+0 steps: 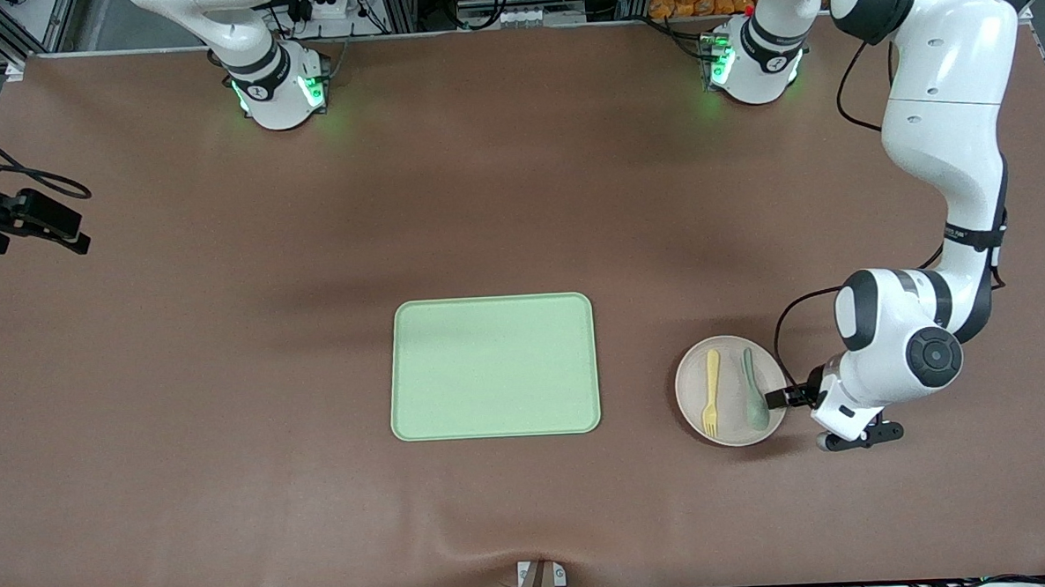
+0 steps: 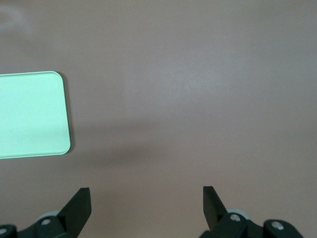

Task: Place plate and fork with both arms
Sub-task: 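Close the left gripper on the white plate's rim, then lift the plate with the left gripper and carry it over the green tray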

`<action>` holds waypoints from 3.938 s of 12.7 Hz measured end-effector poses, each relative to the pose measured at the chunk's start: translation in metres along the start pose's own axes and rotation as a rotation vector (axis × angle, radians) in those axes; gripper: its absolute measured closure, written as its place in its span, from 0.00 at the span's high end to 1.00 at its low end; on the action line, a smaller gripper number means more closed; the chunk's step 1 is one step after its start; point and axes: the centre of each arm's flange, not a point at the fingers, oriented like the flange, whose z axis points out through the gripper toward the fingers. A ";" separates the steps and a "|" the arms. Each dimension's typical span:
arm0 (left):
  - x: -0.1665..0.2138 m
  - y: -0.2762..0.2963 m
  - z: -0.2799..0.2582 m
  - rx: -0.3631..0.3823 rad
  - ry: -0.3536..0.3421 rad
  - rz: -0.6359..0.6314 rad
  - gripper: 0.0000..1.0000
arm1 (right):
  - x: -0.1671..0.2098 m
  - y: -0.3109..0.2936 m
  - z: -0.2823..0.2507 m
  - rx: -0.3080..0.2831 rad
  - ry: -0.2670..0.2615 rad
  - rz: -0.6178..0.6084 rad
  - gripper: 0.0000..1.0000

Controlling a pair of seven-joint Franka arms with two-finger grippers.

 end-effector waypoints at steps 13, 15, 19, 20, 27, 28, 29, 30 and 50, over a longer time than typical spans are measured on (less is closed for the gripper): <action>-0.012 0.018 0.012 0.003 -0.031 0.022 0.25 | 0.000 0.000 0.000 0.000 0.000 0.000 1.00; -0.011 0.019 0.007 0.002 -0.027 0.023 0.16 | 0.000 0.000 0.000 0.000 -0.001 0.000 1.00; -0.010 0.021 -0.002 -0.001 -0.018 0.031 0.08 | 0.000 0.000 0.000 0.000 -0.001 0.000 1.00; -0.011 0.023 -0.010 -0.002 -0.017 0.035 0.07 | 0.000 0.000 0.000 0.000 -0.001 0.000 1.00; -0.049 0.079 -0.065 -0.049 -0.001 0.121 0.06 | 0.000 0.000 0.000 0.000 -0.002 0.000 1.00; -0.057 0.088 -0.071 -0.055 -0.003 0.136 0.06 | 0.000 0.000 0.000 0.000 -0.002 0.000 1.00; -0.064 0.095 -0.077 -0.058 -0.002 0.147 0.06 | 0.000 0.000 0.000 0.000 -0.002 0.000 1.00; -0.068 0.100 -0.084 -0.062 0.002 0.154 0.06 | 0.000 0.000 0.000 0.000 -0.002 0.000 1.00; -0.160 0.308 -0.016 -0.313 0.095 0.119 0.06 | 0.000 0.000 0.001 0.000 -0.003 0.000 1.00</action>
